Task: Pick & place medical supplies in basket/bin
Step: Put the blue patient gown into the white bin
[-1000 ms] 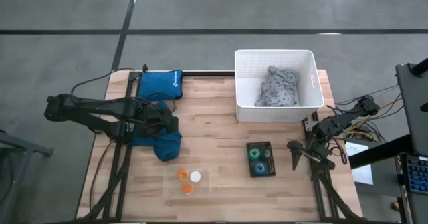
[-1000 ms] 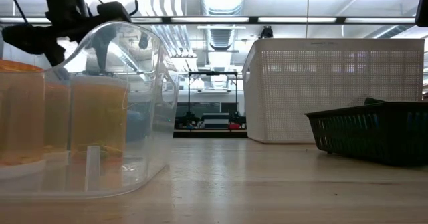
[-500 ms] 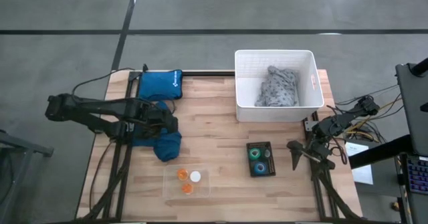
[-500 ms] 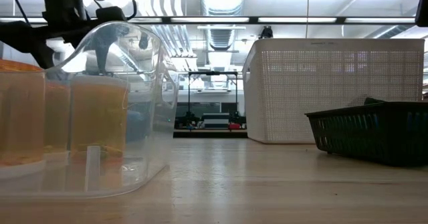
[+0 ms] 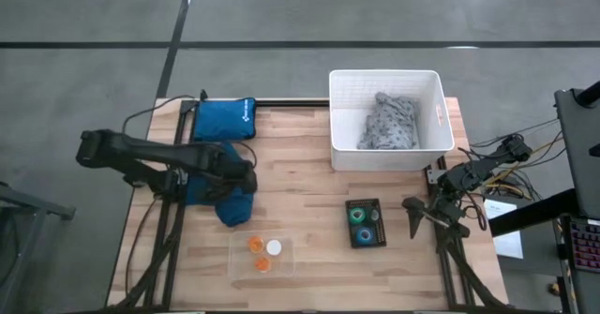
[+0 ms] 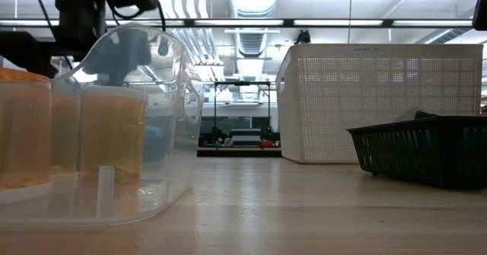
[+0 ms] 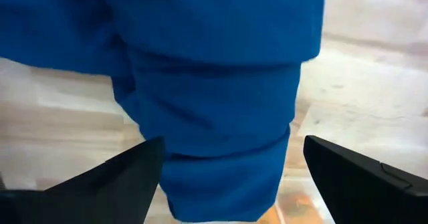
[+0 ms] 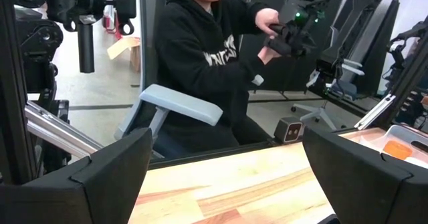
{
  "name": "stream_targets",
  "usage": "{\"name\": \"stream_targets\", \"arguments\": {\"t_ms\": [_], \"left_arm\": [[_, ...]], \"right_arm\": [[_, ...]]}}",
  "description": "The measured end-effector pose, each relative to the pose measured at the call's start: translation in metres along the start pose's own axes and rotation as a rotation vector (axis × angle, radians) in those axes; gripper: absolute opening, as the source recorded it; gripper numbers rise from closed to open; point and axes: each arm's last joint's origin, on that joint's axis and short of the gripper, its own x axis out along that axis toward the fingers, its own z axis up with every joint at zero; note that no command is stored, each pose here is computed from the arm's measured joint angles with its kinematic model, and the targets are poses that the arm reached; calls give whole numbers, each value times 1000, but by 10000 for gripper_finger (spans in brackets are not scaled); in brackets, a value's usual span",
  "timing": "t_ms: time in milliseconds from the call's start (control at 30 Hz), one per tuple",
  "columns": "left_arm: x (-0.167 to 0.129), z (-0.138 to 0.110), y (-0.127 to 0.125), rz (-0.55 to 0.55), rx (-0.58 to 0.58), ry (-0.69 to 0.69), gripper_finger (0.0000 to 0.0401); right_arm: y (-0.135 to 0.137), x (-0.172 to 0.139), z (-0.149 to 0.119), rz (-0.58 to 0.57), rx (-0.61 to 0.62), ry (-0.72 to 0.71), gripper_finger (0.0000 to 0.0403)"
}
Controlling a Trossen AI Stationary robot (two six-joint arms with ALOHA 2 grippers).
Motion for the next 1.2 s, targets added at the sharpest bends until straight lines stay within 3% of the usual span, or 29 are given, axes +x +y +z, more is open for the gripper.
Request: {"name": "stream_targets", "arguments": {"t_ms": [300, 700, 933, 1067, 1200], "left_arm": [[28, 0, -16, 74, -7, 0, 365], [69, 5, -24, 255, -7, -39, 365], [80, 6, -25, 299, 8, -45, 363], [80, 6, -25, 296, 18, -45, 346], [80, 6, -24, 295, 20, -50, 302]], "right_arm": [[0, 0, 0, 0, 0, 0, 384], [0, 0, 0, 0, 0, 0, 384], [0, 0, 0, 0, 0, 0, 384], [0, 0, 0, -1, 0, 0, 384], [0, 0, 0, 0, 0, 0, 384]]}}
